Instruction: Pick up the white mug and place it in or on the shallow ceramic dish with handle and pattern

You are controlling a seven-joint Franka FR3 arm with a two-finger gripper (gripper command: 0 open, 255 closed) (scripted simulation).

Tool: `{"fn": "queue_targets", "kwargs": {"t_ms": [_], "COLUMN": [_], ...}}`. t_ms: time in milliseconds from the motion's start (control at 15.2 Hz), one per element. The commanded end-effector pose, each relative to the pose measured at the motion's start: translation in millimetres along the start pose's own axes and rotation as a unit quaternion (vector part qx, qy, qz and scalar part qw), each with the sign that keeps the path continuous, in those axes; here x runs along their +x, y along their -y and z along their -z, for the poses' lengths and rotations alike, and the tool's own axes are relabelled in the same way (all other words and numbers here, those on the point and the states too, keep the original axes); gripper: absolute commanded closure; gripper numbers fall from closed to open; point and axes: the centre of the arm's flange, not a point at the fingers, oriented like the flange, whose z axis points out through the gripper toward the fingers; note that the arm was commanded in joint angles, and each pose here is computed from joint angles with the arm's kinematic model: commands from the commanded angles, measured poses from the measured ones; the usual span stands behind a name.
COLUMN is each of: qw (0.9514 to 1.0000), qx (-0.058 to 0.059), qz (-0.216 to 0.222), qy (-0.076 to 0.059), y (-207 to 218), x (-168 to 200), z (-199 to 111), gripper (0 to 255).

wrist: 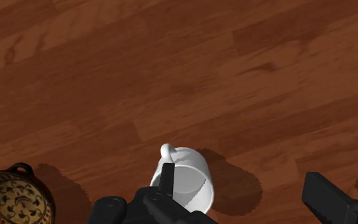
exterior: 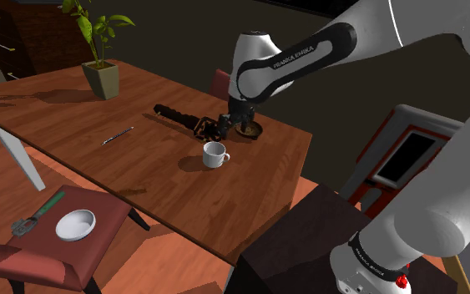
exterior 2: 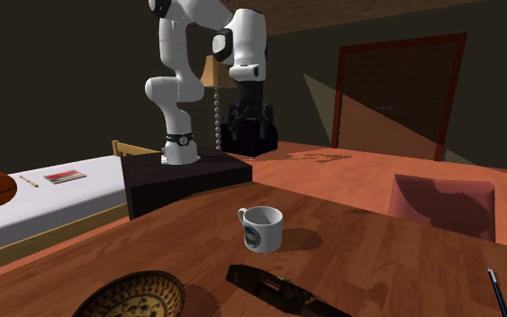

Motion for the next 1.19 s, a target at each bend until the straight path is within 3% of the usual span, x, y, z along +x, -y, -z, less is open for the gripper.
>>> {"fn": "queue_targets", "kwargs": {"t_ms": [0, 858, 1122], "qw": [1.0000, 0.9999, 0.9999], "qx": [-0.001, -0.011, -0.011], "qz": [0.001, 0.007, 0.007], "qy": [-0.001, -0.007, -0.007], "y": [2, 21, 22], "x": [14, 119, 124], "z": [-21, -154, -175], "gripper": [0, 0, 0]}}
